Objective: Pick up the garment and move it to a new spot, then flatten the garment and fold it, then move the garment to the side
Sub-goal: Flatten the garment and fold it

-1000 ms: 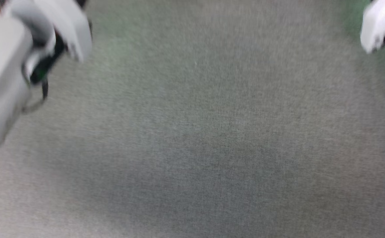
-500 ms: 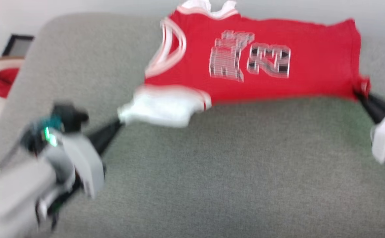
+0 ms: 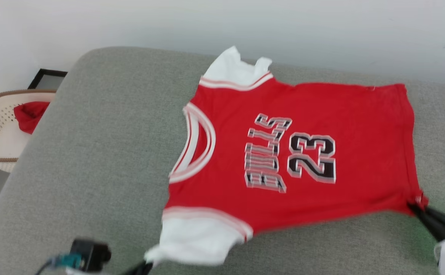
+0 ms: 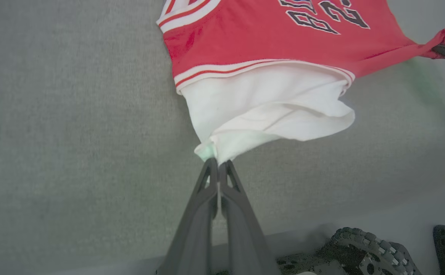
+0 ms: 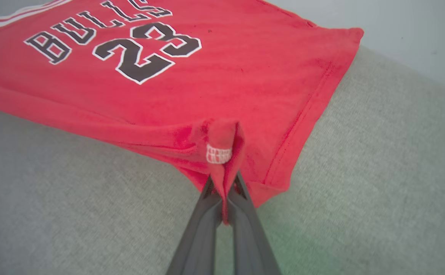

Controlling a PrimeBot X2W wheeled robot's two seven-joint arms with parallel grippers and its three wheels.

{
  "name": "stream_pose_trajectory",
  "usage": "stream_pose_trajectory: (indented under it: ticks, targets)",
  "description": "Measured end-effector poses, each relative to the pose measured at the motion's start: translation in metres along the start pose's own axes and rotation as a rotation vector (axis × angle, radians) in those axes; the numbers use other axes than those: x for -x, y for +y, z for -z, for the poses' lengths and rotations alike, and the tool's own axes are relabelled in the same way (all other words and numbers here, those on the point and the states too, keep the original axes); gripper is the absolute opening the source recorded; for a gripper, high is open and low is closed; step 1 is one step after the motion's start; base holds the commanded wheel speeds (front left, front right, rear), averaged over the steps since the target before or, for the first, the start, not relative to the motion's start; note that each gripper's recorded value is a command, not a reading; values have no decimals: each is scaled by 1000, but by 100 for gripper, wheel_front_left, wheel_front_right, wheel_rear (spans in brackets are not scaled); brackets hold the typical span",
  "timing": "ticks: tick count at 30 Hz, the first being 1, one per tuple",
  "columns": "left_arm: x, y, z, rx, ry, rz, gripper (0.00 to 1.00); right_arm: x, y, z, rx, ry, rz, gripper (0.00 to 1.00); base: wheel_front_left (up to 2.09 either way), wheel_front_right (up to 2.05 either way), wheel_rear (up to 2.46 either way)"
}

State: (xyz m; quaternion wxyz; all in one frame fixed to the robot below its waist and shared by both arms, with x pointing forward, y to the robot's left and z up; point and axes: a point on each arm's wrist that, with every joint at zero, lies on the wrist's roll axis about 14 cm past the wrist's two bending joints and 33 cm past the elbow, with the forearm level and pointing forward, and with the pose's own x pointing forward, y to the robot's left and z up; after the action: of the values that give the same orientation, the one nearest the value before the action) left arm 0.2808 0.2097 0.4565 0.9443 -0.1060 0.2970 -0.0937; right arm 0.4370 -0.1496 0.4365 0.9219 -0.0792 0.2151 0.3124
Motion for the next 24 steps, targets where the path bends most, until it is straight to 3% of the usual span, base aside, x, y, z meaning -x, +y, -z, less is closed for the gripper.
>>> stream_pose_trajectory:
  ticks: [6,13,18,24]
  targets:
    - [19,-4,43,143,103,-67,0,19,15,32,-48,47,-14,0,0,0,0]
    - [27,-2,55,200,141,-124,0,37,31,61,-127,71,3,0,0,0,0]
    - [22,8,28,99,72,-138,0,45,47,67,-183,68,14,0,0,0,0]
    - [6,18,-23,-72,-7,-121,0,48,45,43,-203,7,49,0,0,0,0]
